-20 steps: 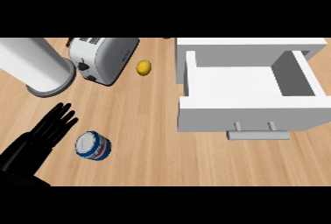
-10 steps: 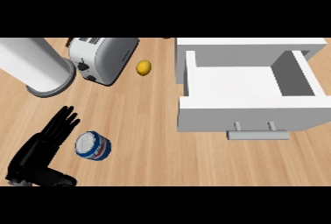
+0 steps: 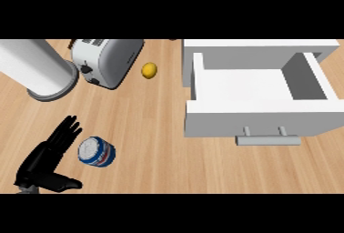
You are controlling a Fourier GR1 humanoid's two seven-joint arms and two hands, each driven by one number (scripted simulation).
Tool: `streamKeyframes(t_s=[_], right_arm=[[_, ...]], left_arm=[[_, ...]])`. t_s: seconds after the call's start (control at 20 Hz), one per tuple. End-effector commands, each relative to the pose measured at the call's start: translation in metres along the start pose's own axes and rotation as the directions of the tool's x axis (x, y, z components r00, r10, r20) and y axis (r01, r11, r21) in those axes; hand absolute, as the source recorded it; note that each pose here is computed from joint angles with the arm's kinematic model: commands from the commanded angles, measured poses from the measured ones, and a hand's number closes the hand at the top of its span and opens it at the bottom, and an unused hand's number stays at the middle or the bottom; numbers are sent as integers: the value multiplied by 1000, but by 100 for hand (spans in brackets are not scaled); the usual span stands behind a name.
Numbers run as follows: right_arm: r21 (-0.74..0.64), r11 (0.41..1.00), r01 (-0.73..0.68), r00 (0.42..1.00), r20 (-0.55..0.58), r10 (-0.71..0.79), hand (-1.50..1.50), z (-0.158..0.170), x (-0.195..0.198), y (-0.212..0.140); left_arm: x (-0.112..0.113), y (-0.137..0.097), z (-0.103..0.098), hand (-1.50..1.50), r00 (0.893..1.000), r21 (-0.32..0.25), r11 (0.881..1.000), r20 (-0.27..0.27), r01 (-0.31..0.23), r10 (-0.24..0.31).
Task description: Pick up the can, place it into the drawer and close the drawer
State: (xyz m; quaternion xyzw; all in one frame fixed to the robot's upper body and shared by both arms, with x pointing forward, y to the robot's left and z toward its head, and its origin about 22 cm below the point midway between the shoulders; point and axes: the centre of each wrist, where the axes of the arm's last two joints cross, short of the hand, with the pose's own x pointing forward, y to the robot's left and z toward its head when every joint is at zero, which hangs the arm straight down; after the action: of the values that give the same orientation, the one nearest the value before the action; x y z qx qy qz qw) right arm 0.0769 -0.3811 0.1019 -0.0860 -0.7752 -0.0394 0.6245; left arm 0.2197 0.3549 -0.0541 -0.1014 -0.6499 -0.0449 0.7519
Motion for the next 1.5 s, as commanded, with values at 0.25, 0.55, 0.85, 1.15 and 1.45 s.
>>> streamKeyframes(t_s=[0.25, 0.55, 0.85, 1.15, 1.45], right_arm=[[-3, 1000, -3, 1000, 3, 3, -150, -1, 1, -6], [3, 1000, 12, 1000, 7, -12, -150, 0, 25, 10], [2, 1000, 21, 1000, -1, -21, -150, 9, -10, 3], [-5, 1000, 27, 1000, 9, -27, -150, 12, -2, -7], [12, 1000, 11, 1000, -14, -11, -150, 4, 28, 0]], left_arm=[[-48, 14, -2, -150, 999, 2, 1000, -41, -20, 20], [-59, 6, -18, -150, 997, -20, 998, -54, -58, 57], [-72, -1, -24, -150, 993, -28, 994, -57, -104, 102], [-73, -16, -40, 150, 983, -22, 985, -63, -172, 170], [-66, -45, -56, 150, 973, -166, 960, -91, -225, 212]])
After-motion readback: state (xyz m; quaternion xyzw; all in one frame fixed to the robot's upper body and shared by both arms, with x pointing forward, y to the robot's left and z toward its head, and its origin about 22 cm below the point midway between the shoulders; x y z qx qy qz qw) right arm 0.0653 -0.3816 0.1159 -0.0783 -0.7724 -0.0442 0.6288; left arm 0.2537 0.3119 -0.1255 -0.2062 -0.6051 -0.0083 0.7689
